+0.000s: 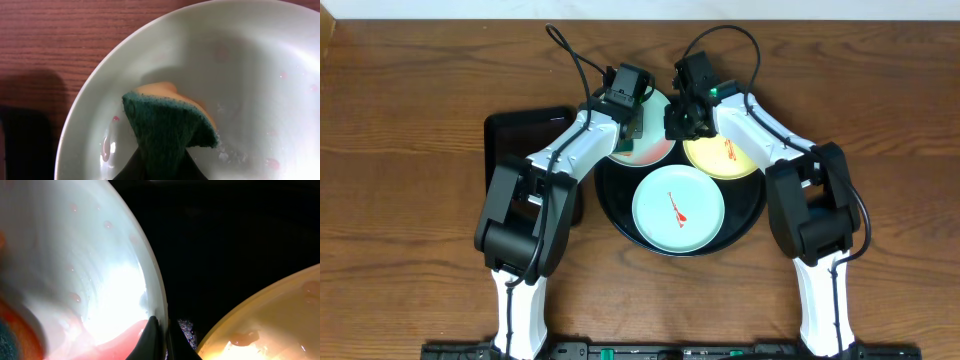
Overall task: Clean dirty plates on tray and stack at the side
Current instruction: 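Keep wiping the red smear on the green plate with the sponge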
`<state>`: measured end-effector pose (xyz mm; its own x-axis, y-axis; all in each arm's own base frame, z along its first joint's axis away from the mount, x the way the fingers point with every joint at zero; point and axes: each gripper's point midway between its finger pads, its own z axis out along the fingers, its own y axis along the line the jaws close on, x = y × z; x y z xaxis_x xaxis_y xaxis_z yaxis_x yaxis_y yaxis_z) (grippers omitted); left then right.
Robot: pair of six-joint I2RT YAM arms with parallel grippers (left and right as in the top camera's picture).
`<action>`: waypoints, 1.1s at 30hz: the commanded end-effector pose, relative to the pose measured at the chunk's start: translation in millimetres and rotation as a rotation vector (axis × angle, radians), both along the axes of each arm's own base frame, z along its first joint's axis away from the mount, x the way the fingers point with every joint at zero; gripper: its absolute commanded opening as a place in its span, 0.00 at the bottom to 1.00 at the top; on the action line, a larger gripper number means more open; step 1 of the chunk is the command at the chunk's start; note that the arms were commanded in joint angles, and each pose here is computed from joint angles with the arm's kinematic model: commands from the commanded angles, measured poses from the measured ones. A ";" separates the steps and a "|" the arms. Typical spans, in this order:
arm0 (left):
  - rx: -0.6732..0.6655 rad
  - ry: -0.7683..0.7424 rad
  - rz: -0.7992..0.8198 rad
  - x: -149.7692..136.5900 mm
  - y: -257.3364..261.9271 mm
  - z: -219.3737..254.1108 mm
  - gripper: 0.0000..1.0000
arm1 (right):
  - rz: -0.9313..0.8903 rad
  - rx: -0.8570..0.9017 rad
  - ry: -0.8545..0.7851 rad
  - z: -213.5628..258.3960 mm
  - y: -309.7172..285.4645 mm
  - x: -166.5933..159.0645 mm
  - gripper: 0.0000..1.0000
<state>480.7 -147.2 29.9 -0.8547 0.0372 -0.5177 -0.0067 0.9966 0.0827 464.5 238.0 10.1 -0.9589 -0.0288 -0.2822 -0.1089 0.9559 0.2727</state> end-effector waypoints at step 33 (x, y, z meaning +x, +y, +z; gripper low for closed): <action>-0.051 -0.165 0.058 38.0 -4.5 -1.2 0.07 | -0.008 -0.104 0.046 -20.9 -19.8 -12.8 0.01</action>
<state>518.8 -179.6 38.1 -0.7612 -0.0376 -0.6474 0.0218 0.9963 -0.0835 462.6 236.2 10.1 -0.9609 -0.0289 -0.2755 -0.1049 0.9584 0.2655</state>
